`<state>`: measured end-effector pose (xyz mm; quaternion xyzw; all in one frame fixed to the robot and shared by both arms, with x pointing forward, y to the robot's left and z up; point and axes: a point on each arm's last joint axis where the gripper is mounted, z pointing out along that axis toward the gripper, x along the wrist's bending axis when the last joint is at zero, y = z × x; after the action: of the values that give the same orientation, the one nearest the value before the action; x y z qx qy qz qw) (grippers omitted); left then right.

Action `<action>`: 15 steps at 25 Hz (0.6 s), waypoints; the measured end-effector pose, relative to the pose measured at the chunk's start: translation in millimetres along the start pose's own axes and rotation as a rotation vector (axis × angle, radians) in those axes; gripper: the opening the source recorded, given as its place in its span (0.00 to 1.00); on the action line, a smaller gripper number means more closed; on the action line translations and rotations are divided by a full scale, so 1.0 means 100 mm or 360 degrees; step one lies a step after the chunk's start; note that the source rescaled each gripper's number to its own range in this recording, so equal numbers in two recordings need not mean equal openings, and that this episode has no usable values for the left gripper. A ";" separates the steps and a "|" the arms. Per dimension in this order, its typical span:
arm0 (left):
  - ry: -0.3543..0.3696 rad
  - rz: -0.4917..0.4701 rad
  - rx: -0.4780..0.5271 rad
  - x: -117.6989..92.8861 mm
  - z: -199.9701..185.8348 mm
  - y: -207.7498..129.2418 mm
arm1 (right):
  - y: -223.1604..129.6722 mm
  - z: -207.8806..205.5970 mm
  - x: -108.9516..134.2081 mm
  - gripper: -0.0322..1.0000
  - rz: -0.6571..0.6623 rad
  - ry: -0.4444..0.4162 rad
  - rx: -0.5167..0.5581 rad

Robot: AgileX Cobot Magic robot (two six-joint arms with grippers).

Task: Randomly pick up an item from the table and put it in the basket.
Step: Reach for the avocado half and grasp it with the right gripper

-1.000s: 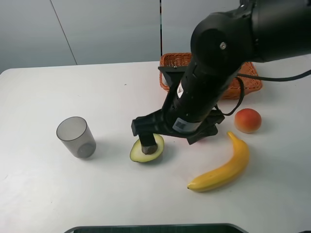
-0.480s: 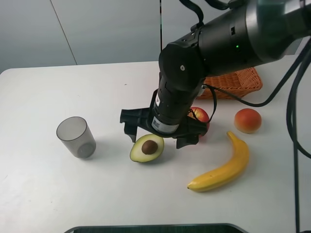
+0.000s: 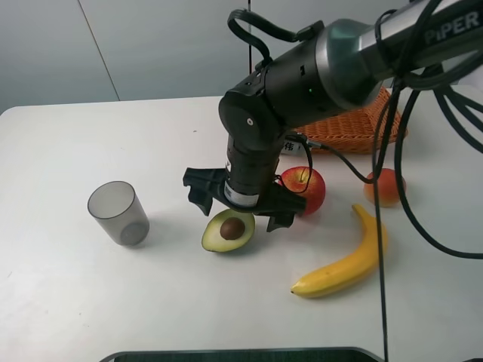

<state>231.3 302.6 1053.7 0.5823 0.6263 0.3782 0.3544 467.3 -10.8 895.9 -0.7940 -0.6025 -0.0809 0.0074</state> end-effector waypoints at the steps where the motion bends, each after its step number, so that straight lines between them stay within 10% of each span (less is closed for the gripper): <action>1: 0.0000 0.0000 0.0000 0.00 0.00 0.00 | 0.01 0.00 0.02 1.00 0.0009 0.0008 -0.0003; 15: 0.0000 0.0000 0.0000 0.00 0.00 0.00 | 0.02 0.18 0.05 1.00 0.0082 -0.0065 0.0013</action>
<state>231.3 302.6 1053.7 0.5823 0.6263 0.3782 0.3544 473.1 -4.5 879.2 -0.8107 -0.5821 -0.0619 0.0005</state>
